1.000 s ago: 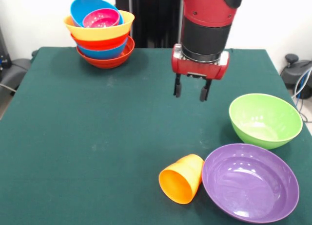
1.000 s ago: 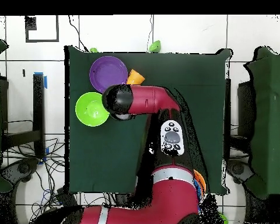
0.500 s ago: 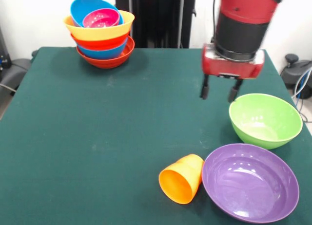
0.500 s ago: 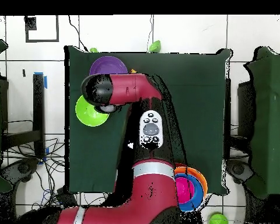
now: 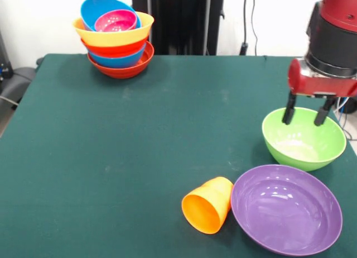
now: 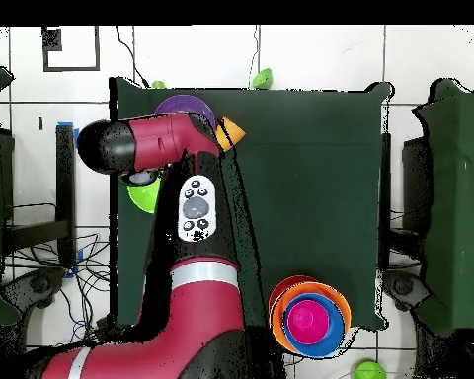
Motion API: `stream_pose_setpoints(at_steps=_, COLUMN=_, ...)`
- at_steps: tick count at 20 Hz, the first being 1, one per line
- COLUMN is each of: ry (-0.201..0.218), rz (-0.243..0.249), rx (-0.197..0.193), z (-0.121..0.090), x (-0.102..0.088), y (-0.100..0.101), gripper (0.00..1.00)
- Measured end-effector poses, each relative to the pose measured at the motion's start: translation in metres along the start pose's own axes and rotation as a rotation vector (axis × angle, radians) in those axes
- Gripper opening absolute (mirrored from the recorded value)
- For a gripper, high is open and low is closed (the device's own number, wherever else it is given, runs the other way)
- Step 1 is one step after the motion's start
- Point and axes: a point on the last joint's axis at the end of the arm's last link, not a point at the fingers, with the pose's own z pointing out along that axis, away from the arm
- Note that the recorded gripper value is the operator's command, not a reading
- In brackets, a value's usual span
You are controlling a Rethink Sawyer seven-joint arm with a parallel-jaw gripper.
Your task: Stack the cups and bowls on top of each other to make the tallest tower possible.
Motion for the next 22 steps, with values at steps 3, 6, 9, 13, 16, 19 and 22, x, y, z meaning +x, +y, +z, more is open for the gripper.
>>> stream_pose_setpoints(at_steps=3, ry=0.017, rz=-0.001, rx=0.002, z=0.009, x=0.005, y=0.005, gripper=1.0)
stream_pose_setpoints(at_steps=6, ry=0.044, rz=0.004, rx=0.021, z=0.029, x=0.014, y=-0.003, gripper=1.0)
stream_pose_setpoints(at_steps=9, ry=0.077, rz=0.012, rx=0.035, z=0.044, x=0.024, y=-0.013, gripper=1.0)
stream_pose_setpoints(at_steps=13, ry=0.124, rz=0.026, rx=0.049, z=0.062, x=0.04, y=-0.03, gripper=1.0)
stream_pose_setpoints(at_steps=16, ry=0.15, rz=0.033, rx=0.061, z=0.072, x=0.048, y=-0.045, gripper=1.0)
stream_pose_setpoints(at_steps=19, ry=0.17, rz=0.047, rx=0.07, z=0.079, x=0.054, y=-0.063, gripper=1.0)
stream_pose_setpoints(at_steps=22, ry=0.181, rz=0.064, rx=0.068, z=0.083, x=0.057, y=-0.075, gripper=1.0)
